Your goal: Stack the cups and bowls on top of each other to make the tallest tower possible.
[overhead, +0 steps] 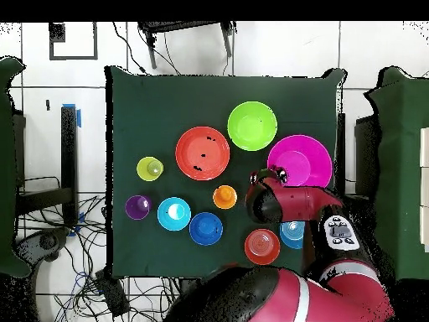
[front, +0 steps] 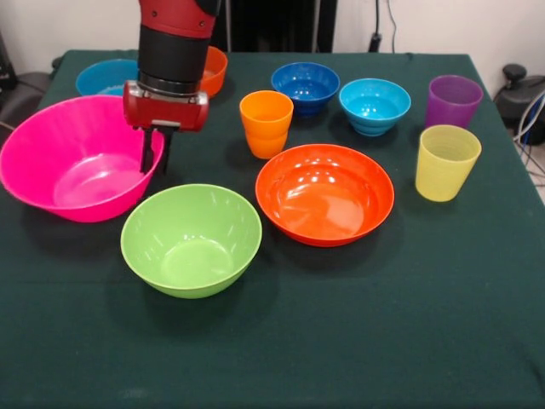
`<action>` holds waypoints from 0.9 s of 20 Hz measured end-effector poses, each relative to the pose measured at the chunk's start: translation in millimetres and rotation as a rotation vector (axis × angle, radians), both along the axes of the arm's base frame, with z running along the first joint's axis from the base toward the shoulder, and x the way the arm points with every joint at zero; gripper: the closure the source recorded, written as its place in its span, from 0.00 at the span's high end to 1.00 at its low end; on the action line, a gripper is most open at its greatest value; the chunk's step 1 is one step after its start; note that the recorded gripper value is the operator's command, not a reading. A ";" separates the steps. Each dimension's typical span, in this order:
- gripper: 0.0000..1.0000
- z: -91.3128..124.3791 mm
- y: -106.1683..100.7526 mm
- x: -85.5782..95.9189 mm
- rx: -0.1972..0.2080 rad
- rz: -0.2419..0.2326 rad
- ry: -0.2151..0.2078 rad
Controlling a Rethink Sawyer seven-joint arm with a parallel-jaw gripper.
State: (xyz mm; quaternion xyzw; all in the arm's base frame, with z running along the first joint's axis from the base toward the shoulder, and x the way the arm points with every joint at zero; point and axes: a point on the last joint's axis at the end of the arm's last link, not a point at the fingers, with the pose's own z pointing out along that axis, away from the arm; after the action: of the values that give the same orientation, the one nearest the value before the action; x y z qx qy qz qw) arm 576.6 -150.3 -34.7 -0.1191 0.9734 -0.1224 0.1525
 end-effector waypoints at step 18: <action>0.00 1.2 -2.1 5.6 0.019 -0.012 -0.016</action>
State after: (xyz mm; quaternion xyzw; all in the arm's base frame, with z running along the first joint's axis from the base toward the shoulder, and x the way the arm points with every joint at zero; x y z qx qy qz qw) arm 582.2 -152.4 -33.5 -0.1109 0.9740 -0.1148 0.1609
